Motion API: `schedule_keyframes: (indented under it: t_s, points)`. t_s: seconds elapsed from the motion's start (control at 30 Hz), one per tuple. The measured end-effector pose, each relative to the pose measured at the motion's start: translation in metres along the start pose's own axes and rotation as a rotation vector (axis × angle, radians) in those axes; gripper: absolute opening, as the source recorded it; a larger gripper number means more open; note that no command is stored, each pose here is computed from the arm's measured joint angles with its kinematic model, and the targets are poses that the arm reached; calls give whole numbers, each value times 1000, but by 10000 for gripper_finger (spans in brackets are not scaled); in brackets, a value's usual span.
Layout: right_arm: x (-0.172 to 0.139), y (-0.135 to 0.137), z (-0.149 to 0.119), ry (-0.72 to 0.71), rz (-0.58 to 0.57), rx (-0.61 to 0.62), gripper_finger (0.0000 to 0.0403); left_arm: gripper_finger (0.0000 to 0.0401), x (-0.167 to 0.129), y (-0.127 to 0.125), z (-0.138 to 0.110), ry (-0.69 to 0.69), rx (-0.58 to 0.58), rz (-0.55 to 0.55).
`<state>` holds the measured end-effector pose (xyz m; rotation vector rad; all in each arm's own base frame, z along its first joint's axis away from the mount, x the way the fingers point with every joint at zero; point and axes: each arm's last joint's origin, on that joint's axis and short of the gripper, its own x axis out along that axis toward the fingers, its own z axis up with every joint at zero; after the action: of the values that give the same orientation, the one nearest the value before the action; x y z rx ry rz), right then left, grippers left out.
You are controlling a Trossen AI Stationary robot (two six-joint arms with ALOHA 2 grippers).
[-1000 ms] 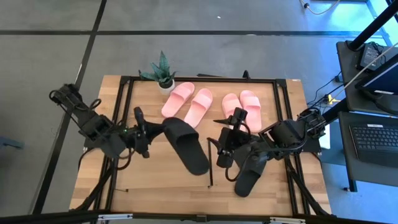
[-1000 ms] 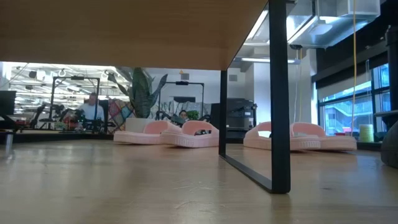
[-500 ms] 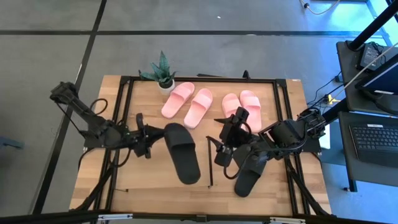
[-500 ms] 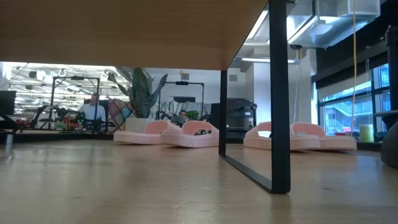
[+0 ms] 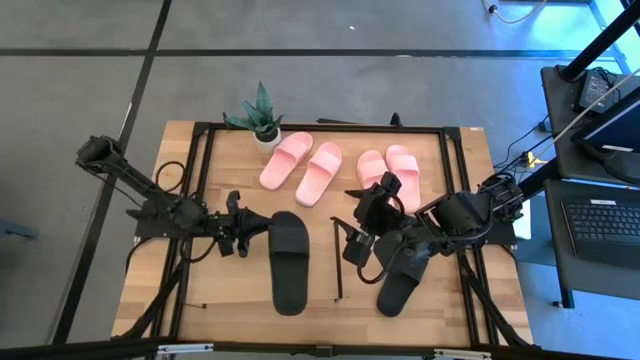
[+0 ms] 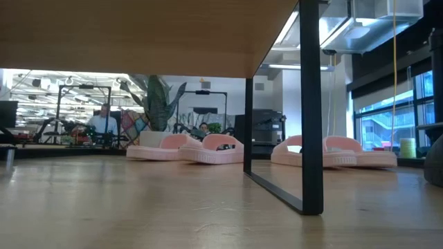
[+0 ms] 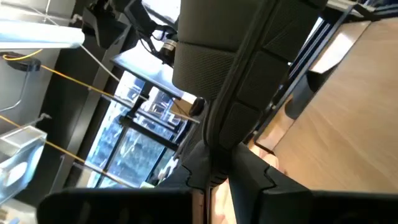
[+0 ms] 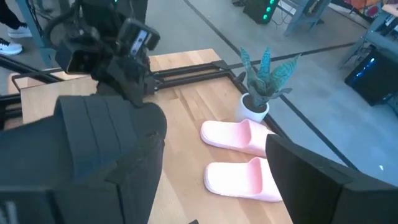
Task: Pick and place slides into the shelf
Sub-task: Put the black slide on the shelf
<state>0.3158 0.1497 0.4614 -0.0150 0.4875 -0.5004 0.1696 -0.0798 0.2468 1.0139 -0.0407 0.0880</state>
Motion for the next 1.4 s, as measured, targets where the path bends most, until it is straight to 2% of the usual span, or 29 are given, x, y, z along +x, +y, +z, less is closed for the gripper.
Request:
schedule_keyframes:
  t_s: [0.13,0.5,0.73,0.97,1.23,1.3,1.4]
  points:
    - [2,-2,1,1,-7,30,282,28,1,-2,-12,-45,-14,10]
    - [5,-4,2,2,-18,71,282,28,22,-11,-31,-95,46,-72]
    - [5,-4,2,2,-18,95,282,28,30,-8,-35,-139,24,-16]
    - [5,-4,2,2,-18,95,282,28,32,-7,-39,-174,-40,-49]
    - [12,2,-2,5,-18,134,282,27,34,-4,-43,-128,-29,-17]
    - [18,10,-6,15,2,107,282,27,34,-2,-45,-96,18,10]
    - [28,21,-12,17,54,-53,282,27,35,2,-47,-67,61,47]
